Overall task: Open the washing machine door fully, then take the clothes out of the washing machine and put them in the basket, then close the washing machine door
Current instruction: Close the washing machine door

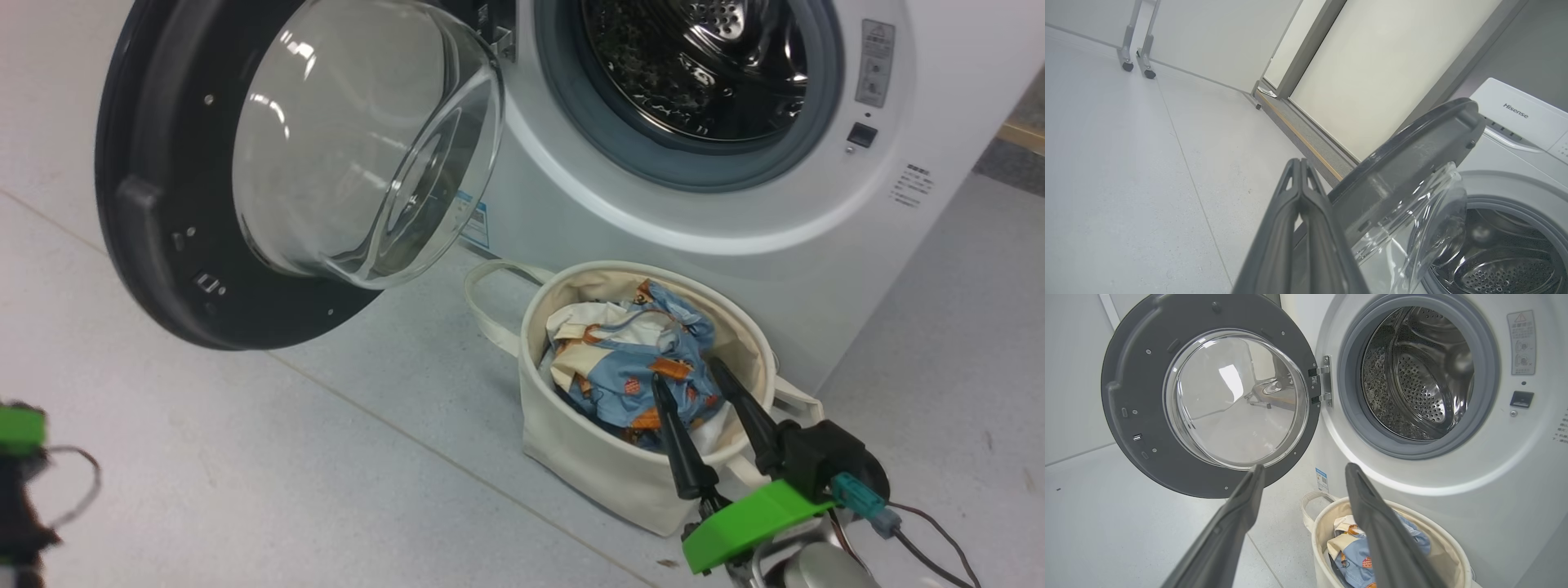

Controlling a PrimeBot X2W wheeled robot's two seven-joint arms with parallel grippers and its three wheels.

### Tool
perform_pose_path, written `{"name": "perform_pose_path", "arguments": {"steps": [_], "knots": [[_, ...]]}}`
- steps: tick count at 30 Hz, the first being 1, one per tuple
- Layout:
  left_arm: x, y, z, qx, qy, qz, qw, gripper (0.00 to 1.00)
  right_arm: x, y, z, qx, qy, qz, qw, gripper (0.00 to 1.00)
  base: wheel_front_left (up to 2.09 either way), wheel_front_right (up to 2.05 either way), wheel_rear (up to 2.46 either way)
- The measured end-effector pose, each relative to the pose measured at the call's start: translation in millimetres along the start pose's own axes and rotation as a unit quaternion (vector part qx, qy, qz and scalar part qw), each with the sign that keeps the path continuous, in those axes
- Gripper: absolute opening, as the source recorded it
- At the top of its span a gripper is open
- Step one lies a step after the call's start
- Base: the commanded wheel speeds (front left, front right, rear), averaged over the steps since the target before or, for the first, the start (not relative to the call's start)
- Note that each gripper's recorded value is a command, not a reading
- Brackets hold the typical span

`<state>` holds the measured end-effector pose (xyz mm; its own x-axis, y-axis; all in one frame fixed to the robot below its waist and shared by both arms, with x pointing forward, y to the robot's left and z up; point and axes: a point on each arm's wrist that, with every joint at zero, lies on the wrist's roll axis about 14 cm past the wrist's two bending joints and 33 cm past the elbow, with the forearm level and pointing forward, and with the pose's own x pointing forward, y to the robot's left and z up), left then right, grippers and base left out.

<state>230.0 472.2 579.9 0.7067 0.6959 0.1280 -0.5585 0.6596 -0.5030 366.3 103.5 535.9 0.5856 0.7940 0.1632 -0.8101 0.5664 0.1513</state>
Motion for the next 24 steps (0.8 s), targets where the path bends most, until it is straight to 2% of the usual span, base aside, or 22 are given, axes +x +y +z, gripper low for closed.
{"name": "perform_pose_path", "arguments": {"steps": [5,9,19,24], "knots": [[34,3,9,-0.092,0.023,0.031,0.995,0.00,-6,-6,0,-0.001,0.001,-0.011,1.000,1.00,0.00,0.00,0.00],[55,-4,6,-0.134,0.049,0.038,0.989,0.00,-12,-12,1,-0.003,0.001,-0.023,1.000,1.00,0.00,0.00,0.00],[84,-31,-24,-0.189,0.117,0.030,0.975,0.00,-30,-37,0,-0.014,0.006,-0.061,0.998,1.00,0.00,0.00,0.00],[100,-59,-42,-0.209,0.148,0.016,0.966,0.00,-38,-52,-3,-0.016,0.010,-0.078,0.997,1.00,0.00,0.00,0.00]]}}
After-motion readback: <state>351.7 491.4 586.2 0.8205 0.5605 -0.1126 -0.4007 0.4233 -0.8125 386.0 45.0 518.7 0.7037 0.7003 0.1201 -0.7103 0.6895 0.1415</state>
